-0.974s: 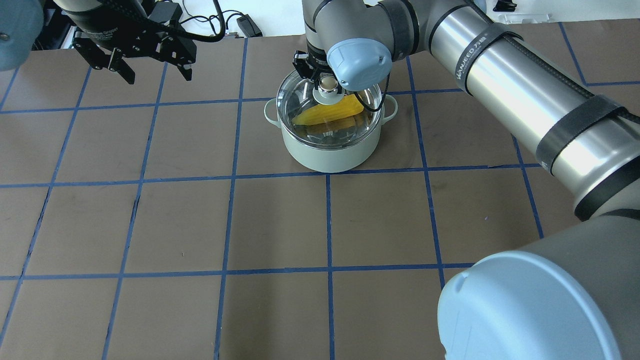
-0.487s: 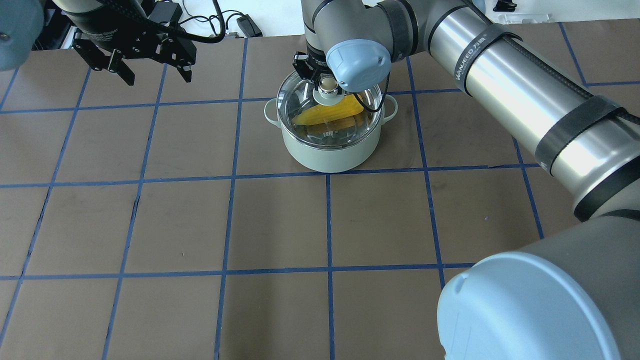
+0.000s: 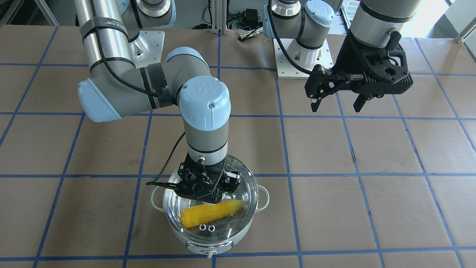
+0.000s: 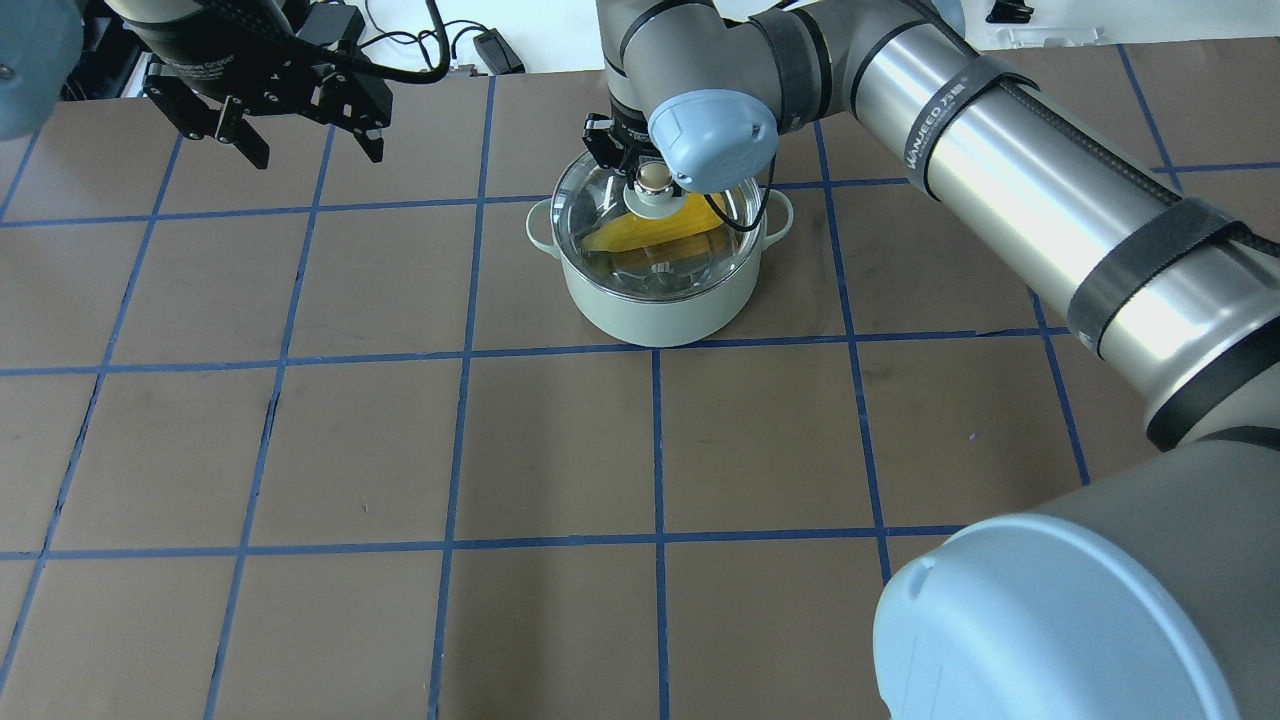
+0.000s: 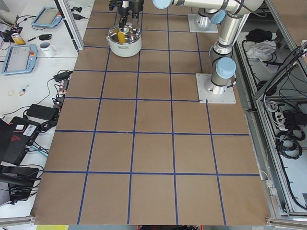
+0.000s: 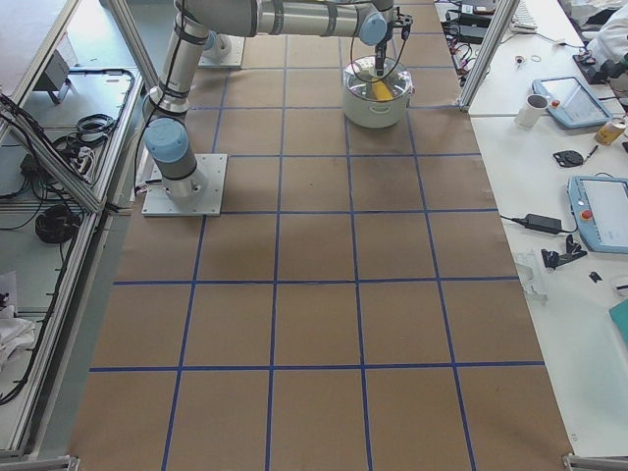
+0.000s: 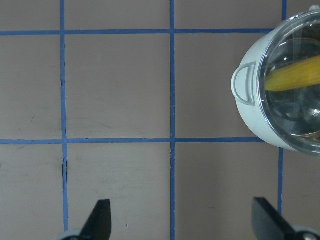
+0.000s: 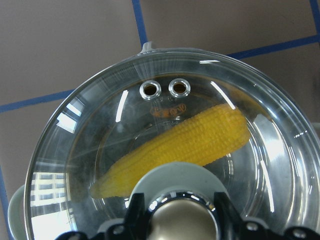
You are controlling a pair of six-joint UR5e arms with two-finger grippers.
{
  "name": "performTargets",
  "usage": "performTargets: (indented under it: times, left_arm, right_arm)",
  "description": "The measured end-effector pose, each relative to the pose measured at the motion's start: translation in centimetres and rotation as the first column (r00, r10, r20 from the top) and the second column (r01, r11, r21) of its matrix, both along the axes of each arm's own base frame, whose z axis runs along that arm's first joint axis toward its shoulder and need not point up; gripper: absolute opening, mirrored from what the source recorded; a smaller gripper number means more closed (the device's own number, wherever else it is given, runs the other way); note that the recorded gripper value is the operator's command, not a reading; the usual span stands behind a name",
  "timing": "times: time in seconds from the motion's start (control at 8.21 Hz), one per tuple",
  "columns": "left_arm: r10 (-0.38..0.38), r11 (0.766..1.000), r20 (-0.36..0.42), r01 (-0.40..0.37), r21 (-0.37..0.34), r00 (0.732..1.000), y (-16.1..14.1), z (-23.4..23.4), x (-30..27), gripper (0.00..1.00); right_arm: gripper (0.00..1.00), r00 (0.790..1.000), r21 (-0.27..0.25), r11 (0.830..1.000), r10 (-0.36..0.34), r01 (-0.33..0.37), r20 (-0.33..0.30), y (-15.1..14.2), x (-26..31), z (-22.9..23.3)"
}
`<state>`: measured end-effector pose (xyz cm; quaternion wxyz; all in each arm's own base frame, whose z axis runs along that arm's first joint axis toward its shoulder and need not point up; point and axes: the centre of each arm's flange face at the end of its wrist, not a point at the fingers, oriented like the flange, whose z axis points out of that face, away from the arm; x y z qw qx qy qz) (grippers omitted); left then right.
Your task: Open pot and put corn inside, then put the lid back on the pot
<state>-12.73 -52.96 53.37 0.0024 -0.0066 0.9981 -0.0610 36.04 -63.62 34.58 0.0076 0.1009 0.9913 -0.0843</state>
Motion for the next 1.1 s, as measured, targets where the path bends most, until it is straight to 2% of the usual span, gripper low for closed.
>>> performTargets:
  times: [1.1]
  left_arm:
    - [0.000,1.000,0.003,0.000,0.003,1.000,-0.01,-0.11,0.03,1.00]
  right_arm:
    - [0.27,1.000,-0.022,1.000,0.005,-0.005,-0.003,0.19,-0.16,-0.46]
